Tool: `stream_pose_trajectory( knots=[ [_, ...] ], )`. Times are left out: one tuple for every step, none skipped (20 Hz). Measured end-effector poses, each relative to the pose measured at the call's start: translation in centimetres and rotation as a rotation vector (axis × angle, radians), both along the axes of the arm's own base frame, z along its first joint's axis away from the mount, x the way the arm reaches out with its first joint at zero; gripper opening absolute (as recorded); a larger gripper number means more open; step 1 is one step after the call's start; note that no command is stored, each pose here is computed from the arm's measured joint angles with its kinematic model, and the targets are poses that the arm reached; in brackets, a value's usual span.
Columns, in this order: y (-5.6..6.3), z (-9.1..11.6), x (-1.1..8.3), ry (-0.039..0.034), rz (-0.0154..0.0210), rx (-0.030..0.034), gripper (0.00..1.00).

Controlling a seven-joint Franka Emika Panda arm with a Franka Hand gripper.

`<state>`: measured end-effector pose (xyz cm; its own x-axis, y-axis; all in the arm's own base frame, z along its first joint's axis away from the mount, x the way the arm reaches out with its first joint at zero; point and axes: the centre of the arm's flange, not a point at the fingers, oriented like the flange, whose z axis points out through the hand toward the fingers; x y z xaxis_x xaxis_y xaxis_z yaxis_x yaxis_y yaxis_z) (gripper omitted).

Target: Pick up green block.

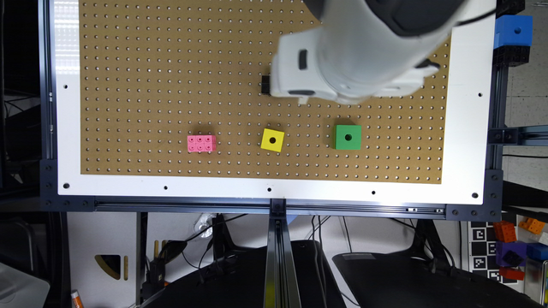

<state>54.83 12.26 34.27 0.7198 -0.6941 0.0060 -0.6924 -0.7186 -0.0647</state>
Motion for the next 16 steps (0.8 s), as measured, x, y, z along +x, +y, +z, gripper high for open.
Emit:
stream_pose_trajectory(
  knots=[
    [0.3,0.0,0.21,-0.0009,0.0003,0.0027,1.00],
    [0.6,0.0,0.42,-0.0022,0.0007,0.0054,1.00],
    [0.8,0.0,0.59,-0.0037,0.0010,0.0076,1.00],
    [1.1,0.1,0.73,-0.0057,0.0012,0.0096,1.00],
    [1.4,0.2,0.96,-0.0089,0.0018,0.0130,1.00],
    [1.7,0.2,1.16,-0.0116,0.0023,0.0158,1.00],
    [1.9,0.3,1.36,-0.0134,0.0027,0.0183,1.00],
    [2.1,0.3,1.59,-0.0150,0.0032,0.0209,1.00],
    [2.3,0.3,1.80,-0.0162,0.0035,0.0231,1.00],
    [2.5,0.2,2.02,-0.0172,0.0037,0.0246,1.00],
    [2.7,0.2,2.26,-0.0182,0.0036,0.0257,1.00],
    [2.8,0.1,2.57,-0.0190,0.0037,0.0268,1.00],
    [2.9,0.0,2.75,-0.0191,0.0040,0.0276,1.00],
    [3.0,0.0,2.94,-0.0193,0.0042,0.0287,1.00],
    [3.0,-0.1,3.08,-0.0197,0.0043,0.0296,1.00],
    [3.1,-0.1,3.16,-0.0198,0.0044,0.0301,1.00]
  ],
)
